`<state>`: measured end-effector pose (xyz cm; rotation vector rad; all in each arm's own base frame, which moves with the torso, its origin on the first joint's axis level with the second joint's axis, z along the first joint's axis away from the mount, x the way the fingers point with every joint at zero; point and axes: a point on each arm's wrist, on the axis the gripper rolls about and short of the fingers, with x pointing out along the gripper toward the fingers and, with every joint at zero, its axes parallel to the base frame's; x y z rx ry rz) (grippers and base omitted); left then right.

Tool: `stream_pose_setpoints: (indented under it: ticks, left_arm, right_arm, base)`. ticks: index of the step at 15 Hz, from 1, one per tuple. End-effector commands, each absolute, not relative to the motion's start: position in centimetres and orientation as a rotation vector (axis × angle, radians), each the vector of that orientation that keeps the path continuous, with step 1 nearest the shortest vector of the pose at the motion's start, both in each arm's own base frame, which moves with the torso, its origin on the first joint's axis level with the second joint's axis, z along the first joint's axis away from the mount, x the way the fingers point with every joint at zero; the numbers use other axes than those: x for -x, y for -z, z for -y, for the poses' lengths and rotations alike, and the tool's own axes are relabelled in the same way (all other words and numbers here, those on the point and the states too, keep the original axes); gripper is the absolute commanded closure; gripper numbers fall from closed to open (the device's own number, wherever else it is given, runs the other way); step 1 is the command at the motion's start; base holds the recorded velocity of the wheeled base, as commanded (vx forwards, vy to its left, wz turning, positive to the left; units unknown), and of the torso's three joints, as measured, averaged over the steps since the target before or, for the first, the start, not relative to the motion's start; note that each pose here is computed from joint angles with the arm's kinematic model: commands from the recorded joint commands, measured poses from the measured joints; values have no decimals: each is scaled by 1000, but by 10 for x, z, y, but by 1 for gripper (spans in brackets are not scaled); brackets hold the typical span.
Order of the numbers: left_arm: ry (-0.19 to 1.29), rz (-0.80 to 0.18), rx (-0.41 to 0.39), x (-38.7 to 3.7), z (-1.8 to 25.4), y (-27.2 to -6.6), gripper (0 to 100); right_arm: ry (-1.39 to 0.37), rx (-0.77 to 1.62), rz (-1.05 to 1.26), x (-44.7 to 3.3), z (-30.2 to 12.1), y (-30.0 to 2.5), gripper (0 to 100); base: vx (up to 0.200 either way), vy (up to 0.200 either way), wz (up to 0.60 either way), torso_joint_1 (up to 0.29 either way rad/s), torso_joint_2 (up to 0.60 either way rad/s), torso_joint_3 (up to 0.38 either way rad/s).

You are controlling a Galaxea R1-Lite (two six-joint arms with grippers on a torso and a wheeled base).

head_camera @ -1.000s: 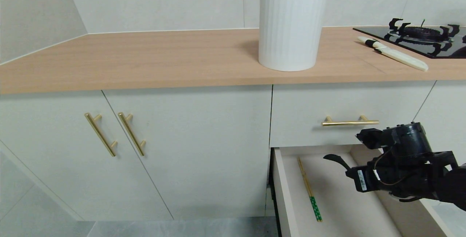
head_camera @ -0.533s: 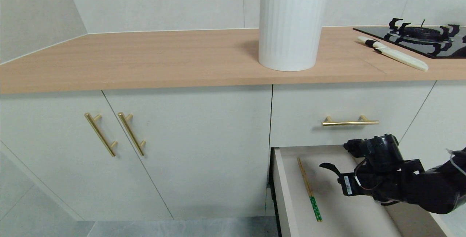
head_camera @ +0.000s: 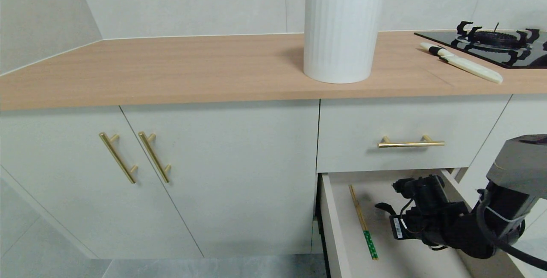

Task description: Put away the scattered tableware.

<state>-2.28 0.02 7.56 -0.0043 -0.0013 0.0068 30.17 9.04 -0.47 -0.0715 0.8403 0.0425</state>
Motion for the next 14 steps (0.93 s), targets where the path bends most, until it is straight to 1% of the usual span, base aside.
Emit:
stream_pose_setpoints:
  ticks: [1,4,13,14]
  left_arm:
    - [-6,0,5,23,0,-76,0]
    - [-8,0,5,23,0,-76,0]
    - [-6,0,5,23,0,-76,0]
    - [-6,0,5,23,0,-76,0]
  right_arm:
    - [-35,87,-885,-302,-90,21,100]
    - [-33,90,-898,-303,-90,27,100]
    - [-33,93,-899,-302,-91,27,100]
    - [-35,93,-901,-302,-91,27,0]
  base:
    - [0,0,0,0,0,0]
    - [0,0,0,0,0,0]
    - [0,0,0,0,0,0]
    - [0,0,0,0,0,0]
